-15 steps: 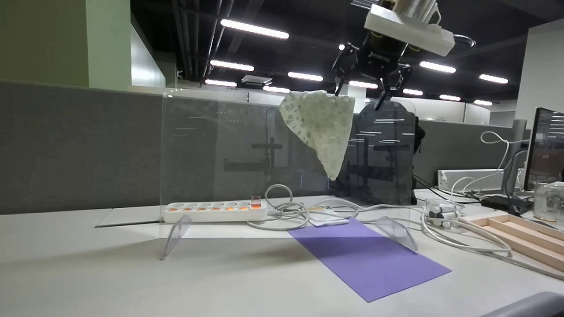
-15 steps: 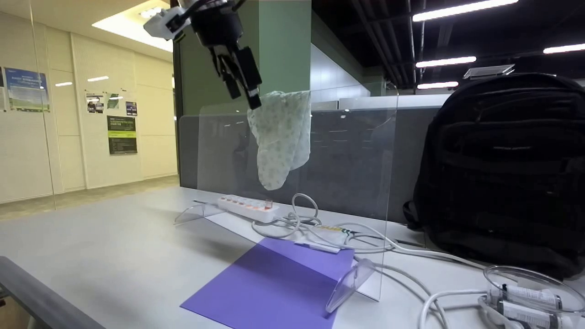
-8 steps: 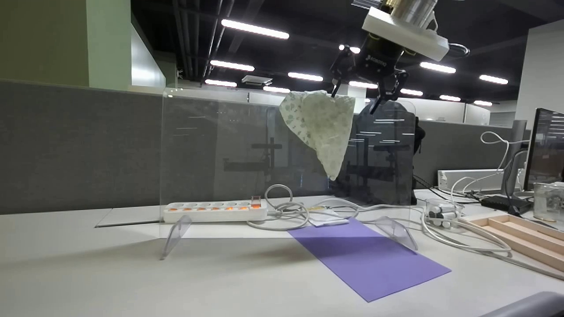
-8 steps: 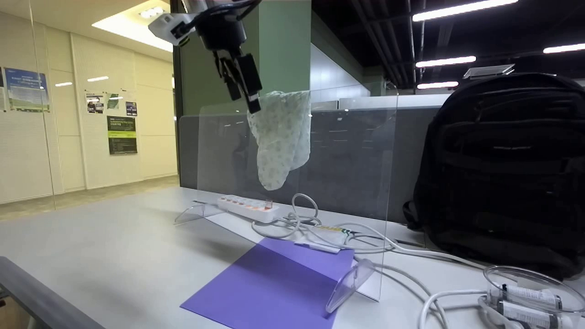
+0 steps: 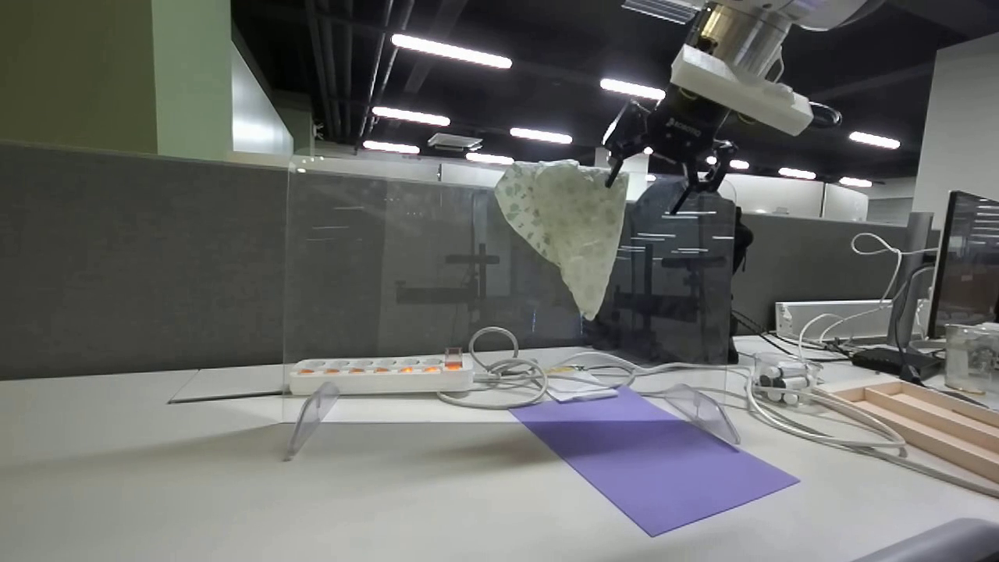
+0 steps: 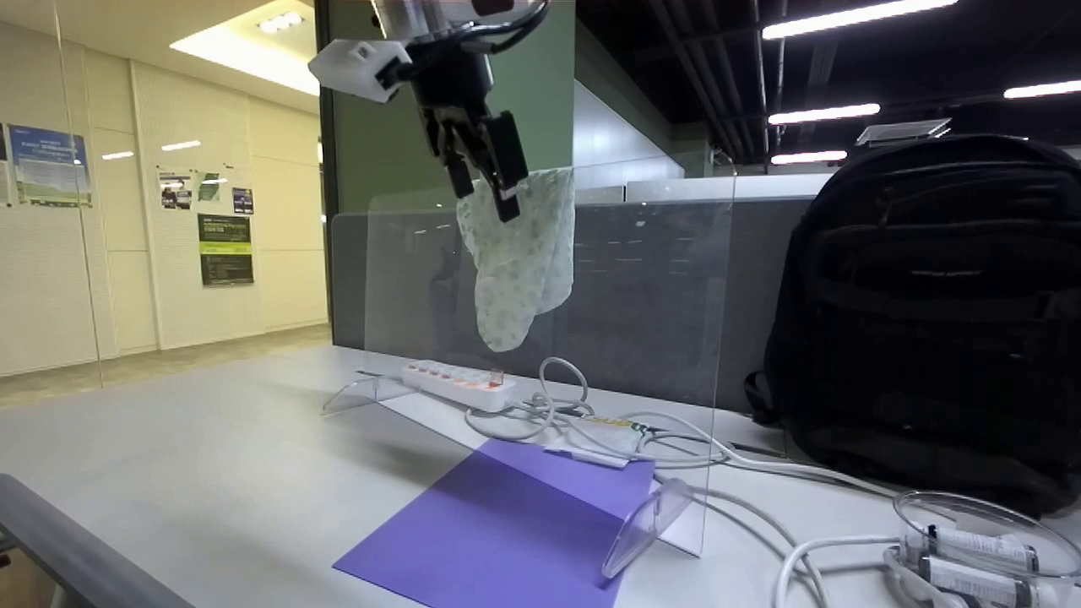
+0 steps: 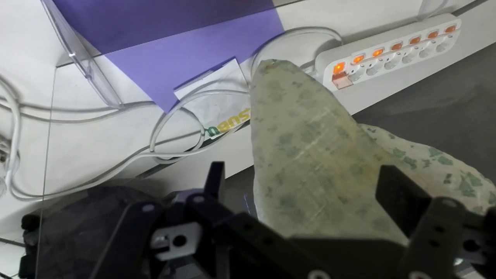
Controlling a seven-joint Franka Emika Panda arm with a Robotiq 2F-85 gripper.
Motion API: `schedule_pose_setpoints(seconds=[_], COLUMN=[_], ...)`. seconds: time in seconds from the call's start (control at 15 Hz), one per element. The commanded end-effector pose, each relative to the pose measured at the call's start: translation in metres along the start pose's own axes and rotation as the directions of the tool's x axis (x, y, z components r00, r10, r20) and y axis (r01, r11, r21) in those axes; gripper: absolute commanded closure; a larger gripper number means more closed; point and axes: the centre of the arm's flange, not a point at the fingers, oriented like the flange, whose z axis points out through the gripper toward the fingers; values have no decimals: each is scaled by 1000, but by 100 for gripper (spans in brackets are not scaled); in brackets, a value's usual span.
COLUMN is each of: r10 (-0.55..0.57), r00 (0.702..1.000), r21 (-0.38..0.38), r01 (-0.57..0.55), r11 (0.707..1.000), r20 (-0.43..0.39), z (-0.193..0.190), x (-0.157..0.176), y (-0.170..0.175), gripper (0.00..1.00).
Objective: Take the cloth off the screen and put it on the table
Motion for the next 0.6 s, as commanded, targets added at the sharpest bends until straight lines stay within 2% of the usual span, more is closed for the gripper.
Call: schedule_pose_setpoints(seconds=[0.0, 0.33, 0.53], r10=[-77, -194, -176], r00=[997, 979, 984], r21=[66, 63, -22], r01=[75, 190, 177], r11=[995, 980, 984], r20=[31, 67, 31], z=[16, 31, 40], x=[26, 40, 48], y=[6, 0, 3], gripper=[0, 0, 0])
